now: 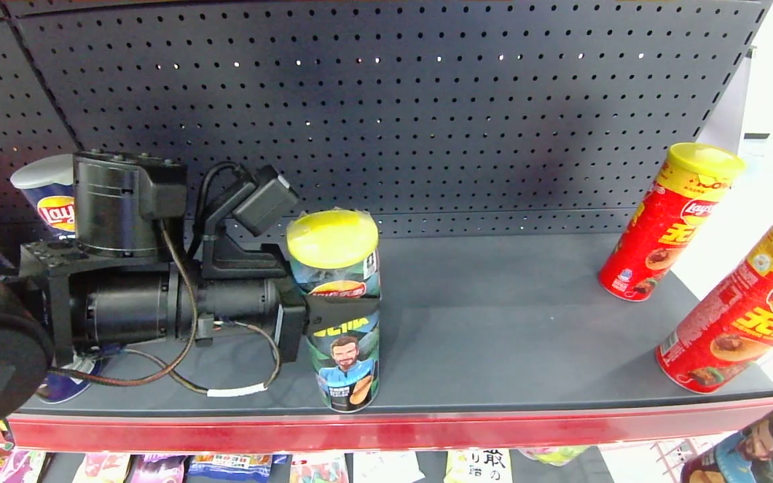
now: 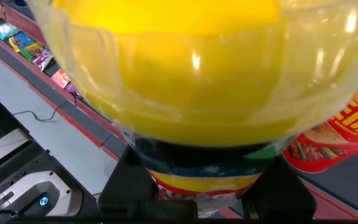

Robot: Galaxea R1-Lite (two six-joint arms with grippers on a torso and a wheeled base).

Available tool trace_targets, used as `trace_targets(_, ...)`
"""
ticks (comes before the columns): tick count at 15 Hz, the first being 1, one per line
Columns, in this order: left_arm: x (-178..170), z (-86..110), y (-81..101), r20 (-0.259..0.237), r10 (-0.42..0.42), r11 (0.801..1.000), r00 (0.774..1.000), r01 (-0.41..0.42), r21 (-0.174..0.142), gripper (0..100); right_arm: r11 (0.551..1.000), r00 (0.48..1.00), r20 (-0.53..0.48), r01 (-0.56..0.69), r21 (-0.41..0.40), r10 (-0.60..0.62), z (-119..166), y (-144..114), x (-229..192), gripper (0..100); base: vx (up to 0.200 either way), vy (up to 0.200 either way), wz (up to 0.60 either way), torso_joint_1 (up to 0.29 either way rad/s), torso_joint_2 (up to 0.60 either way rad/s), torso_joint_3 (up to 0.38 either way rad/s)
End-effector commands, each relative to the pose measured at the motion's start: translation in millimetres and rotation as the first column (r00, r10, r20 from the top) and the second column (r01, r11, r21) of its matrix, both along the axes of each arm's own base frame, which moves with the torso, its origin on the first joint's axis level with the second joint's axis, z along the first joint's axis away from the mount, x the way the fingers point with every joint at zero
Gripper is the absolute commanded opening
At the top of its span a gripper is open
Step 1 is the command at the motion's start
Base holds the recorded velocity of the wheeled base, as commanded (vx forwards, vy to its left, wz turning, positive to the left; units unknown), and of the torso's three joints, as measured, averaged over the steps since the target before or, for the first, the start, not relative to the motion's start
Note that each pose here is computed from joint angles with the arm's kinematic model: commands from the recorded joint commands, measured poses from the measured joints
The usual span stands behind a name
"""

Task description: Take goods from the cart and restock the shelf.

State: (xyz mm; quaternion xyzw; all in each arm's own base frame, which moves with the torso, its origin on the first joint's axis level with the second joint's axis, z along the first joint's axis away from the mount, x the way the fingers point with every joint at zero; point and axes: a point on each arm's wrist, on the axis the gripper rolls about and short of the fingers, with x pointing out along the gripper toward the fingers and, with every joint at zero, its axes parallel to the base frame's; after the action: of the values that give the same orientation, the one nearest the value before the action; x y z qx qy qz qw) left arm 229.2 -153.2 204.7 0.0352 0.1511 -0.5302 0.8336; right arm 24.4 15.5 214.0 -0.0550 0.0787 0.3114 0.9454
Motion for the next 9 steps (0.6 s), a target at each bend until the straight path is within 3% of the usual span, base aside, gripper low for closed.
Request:
trace_targets(1, -3.2, -0.5, 0.0, -0.001, -0.006, 1.0, 1.0, 0.006, 0.0, 0, 1.0, 1.0, -0.001, -0.001, -0.001, 0.001, 0.1, 0.1, 0.3, 0, 0.0, 0.0, 0.0, 0.0, 0.0, 0.0)
trace_targets(6, -7.3, -4.7, -1.8, -0.014, -0.019, 1.0, 1.0, 0.019, 0.009, 0, 1.0, 1.0, -0.001, -0.001, -0.001, 0.001, 0.1, 0.1, 0.3, 0, 0.0, 0.0, 0.0, 0.0, 0.0, 0.0)
trace_targets(7, -8.3, -6.7, -1.1, -0.019, -0.019, 1.0, 1.0, 0.019, 0.012, 100, 1.0, 1.0, -0.001, -0.001, -0.001, 0.001, 0.1, 0.1, 0.3, 0, 0.0, 0.0, 0.0, 0.0, 0.0, 0.0)
trace_targets(9, -9.2, -9.7, -0.5, -0.003, -0.015, 1.0, 1.0, 0.015, 0.002, 100, 1.0, 1.0, -0.001, -0.001, 0.001, 0.001, 0.1, 0.1, 0.3, 0, 0.0, 0.0, 0.0, 0.0, 0.0, 0.0)
